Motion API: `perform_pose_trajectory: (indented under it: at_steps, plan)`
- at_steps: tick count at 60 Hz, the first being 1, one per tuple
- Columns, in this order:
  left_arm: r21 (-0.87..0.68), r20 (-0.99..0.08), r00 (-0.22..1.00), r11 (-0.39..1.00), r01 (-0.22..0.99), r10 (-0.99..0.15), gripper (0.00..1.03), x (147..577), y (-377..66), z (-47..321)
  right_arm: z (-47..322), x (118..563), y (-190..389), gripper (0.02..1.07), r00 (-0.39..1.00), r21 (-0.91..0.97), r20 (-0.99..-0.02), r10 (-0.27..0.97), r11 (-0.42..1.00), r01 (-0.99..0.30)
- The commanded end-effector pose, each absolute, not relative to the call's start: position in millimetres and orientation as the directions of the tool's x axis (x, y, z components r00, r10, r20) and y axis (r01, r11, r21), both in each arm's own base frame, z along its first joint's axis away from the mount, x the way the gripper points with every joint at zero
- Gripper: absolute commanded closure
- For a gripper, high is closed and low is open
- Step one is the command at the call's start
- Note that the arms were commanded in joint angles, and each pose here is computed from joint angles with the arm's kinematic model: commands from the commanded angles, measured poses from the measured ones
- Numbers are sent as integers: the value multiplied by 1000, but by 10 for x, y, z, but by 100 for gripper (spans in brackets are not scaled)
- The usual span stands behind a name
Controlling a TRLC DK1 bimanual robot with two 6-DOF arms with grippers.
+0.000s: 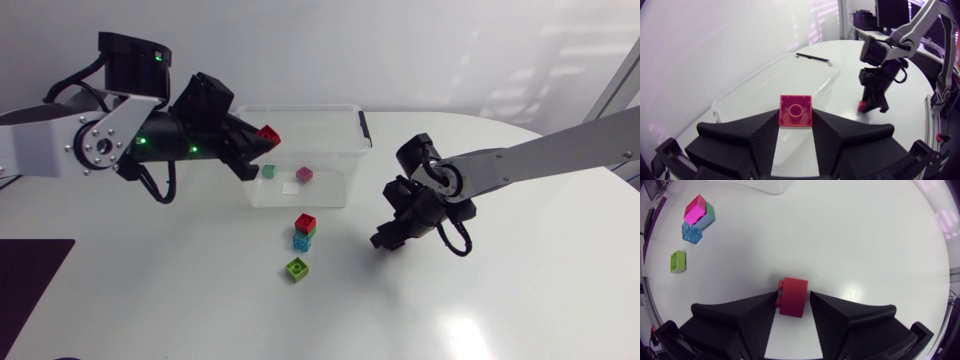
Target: Place the duplo bricks in the container
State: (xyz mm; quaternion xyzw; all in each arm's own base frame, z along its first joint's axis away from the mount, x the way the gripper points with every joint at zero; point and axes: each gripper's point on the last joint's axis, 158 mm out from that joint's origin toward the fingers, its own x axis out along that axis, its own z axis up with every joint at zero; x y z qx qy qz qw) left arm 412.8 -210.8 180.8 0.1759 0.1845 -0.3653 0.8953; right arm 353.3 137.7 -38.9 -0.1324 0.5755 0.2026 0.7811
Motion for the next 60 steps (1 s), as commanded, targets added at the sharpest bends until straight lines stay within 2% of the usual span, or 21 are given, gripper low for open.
perform_pose_trajectory:
  at_steps: [1, 7, 19, 24, 29, 33, 34, 38, 50, 60]
  plan:
    - [151, -434, 706, 728, 669, -559, 83, 4403, -2074, 1814, -399, 3501, 1335, 80, 254, 28, -955, 156, 894, -447]
    - [151, -400, 759, 780, 607, -514, 82, 4646, -2012, 1823, -251, 3429, 1319, 80, 273, 21, -948, 162, 890, -456]
    - [145, -368, 823, 847, 511, -433, 79, 5023, -1937, 1759, 285, 3319, 1325, 80, 340, 8, -921, 191, 880, -475]
    - [143, -372, 835, 864, 483, -405, 57, 5132, -1912, 1705, 598, 3316, 1406, 80, 385, 1, -897, 218, 872, -490]
    - [145, -361, 847, 874, 463, -389, 45, 5175, -1868, 1730, 868, 3318, 1514, 80, 414, 1, -877, 243, 864, -504]
    - [148, -335, 860, 880, 451, -385, 30, 5158, -1842, 1833, 1069, 3334, 1632, 80, 434, 4, -861, 266, 856, -517]
    - [143, -325, 865, 884, 446, -383, 24, 5147, -1832, 1886, 1160, 3348, 1682, 80, 443, 6, -853, 276, 854, -521]
    - [141, -316, 869, 886, 441, -382, 13, 5118, -1800, 1971, 1326, 3387, 1794, 80, 464, -1, -836, 293, 845, -535]
    - [144, -307, 872, 887, 438, -380, 9, 4844, -1668, 2162, 1697, 3630, 2043, 80, 520, -21, -791, 324, 834, -551]
    - [84, -397, 777, 824, 560, -488, 9, 4281, -1787, 2065, 1860, 3940, 2255, 79, 556, -29, -755, 348, 829, -559]
